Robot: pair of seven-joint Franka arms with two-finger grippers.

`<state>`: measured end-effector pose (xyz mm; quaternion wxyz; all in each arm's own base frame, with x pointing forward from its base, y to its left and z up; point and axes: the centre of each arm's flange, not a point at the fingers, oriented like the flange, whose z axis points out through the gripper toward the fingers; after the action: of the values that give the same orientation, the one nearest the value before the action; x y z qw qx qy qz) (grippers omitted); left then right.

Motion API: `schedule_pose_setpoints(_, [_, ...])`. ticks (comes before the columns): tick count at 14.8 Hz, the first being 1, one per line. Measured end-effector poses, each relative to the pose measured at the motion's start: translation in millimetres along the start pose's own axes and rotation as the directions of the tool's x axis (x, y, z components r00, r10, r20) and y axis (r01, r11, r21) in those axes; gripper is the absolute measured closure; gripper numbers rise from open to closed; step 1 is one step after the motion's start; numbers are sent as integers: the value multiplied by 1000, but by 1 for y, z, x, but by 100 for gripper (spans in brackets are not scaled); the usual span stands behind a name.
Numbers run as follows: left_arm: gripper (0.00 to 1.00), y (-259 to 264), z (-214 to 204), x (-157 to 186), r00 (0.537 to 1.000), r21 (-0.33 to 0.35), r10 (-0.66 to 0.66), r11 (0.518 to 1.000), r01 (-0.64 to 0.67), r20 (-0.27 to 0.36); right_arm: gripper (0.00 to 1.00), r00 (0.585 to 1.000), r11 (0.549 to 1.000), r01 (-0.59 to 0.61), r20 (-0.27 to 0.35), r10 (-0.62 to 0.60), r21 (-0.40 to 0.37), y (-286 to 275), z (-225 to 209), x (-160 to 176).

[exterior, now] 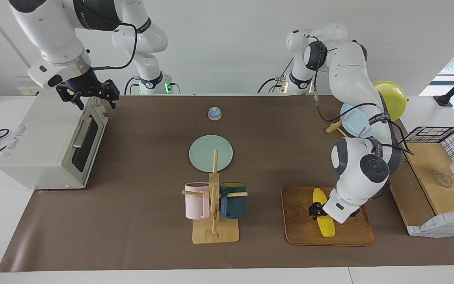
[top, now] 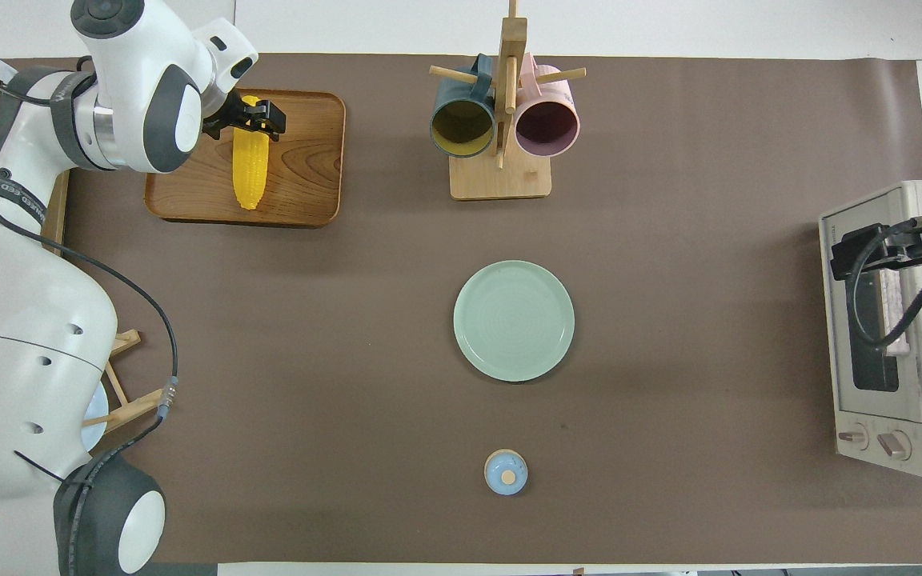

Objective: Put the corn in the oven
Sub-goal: 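Lift the corn off the wooden tray toward the green plate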

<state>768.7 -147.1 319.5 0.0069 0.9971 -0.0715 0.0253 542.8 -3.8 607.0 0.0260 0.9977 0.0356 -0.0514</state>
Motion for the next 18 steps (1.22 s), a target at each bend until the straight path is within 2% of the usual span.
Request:
schedule_pose_setpoints(7, [3, 0, 13, -2, 1000, 0, 21, 1000, -21, 3, 0, 1000, 1000, 0, 0, 0, 0, 0, 0, 0])
schedule_pose_setpoints(10, [36, 0, 17, -3, 1000, 0, 22, 1000, -22, 11, 0, 1000, 1000, 0, 0, 0, 0, 0, 0, 0])
schedule_pose_setpoints(11, [43, 0, 15, -3, 1000, 0, 23, 1000, -23, 8, 0, 1000, 1000, 0, 0, 0, 0, 0, 0, 0])
schedule_pose_setpoints(15, [43, -1, -10, -3, 1000, -24, 8, 1000, -8, -7, 0, 1000, 1000, 0, 0, 0, 0, 0, 0, 0])
schedule_pose_setpoints(18, [43, -1, -64, -13, 996, -56, -83, 995, 83, 16, 0, 1000, 1000, 0, 0, 0, 0, 0, 0, 0])
